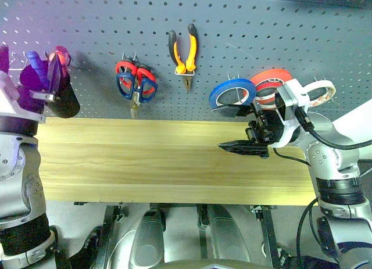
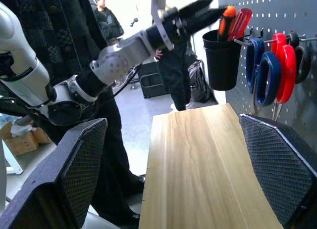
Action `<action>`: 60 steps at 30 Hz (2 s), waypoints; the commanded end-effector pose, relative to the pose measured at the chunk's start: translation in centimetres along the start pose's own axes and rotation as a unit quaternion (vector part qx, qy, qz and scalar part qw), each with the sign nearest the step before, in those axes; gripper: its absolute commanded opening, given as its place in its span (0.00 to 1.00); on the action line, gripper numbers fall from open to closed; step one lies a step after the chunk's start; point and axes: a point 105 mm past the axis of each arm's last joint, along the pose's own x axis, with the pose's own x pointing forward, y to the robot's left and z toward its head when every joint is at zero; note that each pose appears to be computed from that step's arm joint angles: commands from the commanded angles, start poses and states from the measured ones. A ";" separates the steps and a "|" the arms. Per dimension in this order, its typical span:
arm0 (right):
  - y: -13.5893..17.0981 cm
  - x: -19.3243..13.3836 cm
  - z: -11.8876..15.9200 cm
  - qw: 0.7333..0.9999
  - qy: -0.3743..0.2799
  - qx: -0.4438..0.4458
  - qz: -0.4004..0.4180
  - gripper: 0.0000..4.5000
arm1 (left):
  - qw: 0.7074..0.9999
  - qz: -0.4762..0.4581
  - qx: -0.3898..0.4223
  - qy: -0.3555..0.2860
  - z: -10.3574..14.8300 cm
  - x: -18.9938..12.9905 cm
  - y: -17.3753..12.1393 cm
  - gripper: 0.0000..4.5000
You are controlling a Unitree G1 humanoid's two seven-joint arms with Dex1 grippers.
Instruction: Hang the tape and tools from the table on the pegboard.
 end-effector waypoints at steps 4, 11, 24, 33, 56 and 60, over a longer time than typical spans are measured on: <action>-0.1 0.0 1.1 1.000 -0.002 -0.026 0.010 1.00 | 0.998 -0.034 -0.010 -0.055 3.6 1.0 -2.1 0.98; -0.2 0.0 1.0 1.000 -0.002 -0.027 0.010 1.00 | 0.986 -0.141 -0.069 -0.052 3.8 1.2 -6.0 0.98; -0.1 -0.3 0.8 1.000 -0.001 -0.029 -0.004 1.00 | 0.911 -0.325 -0.254 0.015 2.8 -1.9 -12.6 0.98; -0.3 -0.4 0.6 1.000 0.001 -0.028 -0.008 1.00 | 0.817 -0.432 -0.348 0.156 -0.8 -6.3 -15.2 0.98; 0.9 -3.8 -6.2 0.994 0.051 0.035 -0.087 1.00 | 0.782 -0.405 -0.359 0.310 -11.0 -11.3 -12.3 0.98; 0.5 -4.3 -7.4 0.989 0.038 0.041 -0.135 1.00 | 0.809 -0.362 -0.354 0.297 -12.2 -11.2 -12.4 0.98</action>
